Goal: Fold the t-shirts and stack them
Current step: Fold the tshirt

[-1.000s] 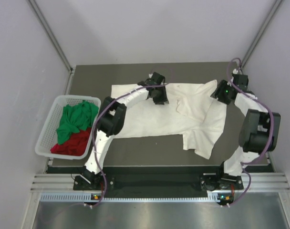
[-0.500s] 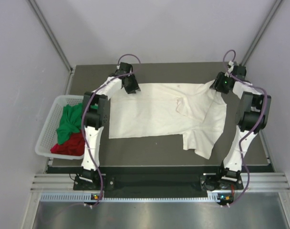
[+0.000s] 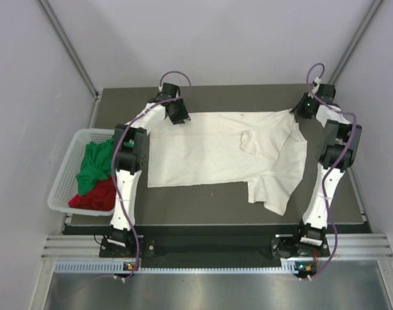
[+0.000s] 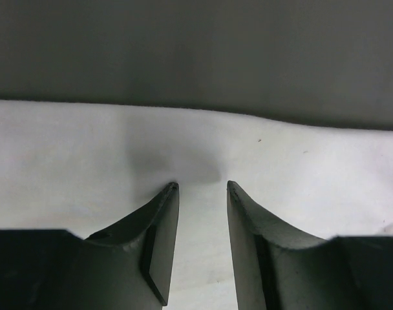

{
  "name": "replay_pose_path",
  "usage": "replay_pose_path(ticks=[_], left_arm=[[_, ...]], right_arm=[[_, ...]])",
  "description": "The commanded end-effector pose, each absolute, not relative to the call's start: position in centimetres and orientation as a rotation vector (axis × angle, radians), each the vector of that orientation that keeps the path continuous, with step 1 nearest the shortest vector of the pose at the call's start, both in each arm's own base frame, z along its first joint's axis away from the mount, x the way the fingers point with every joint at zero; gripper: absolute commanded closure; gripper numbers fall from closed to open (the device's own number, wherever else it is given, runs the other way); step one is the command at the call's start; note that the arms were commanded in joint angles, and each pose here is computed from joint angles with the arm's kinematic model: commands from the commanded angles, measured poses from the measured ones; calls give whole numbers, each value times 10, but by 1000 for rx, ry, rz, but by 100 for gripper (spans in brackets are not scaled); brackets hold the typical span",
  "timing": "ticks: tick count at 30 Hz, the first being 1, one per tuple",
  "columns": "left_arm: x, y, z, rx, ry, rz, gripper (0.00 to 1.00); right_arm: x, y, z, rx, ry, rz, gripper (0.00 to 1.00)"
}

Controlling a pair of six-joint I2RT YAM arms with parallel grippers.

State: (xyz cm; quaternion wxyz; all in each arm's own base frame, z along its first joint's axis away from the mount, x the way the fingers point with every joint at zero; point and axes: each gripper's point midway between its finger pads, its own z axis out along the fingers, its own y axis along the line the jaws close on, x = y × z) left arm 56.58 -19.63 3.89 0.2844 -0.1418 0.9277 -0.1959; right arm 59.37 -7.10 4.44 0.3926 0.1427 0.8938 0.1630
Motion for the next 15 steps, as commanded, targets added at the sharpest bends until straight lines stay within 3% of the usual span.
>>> replay_pose_path(ticks=[1,5,10,15], left_arm=[[560,-165,-11,-452,2560,-365,58],[559,-157,-22,-522,2575,-362,58],[571,-174,-24,-535,2549,-494,58],[588,-182,-4,-476,2502,-552,57]], right_arm=[[612,-118,65,562,2111,487,100],[610,-148,77,743,1976,651,100],[626,-129,94,688,1938,746,100],[634,-123,74,707,1970,787,98]])
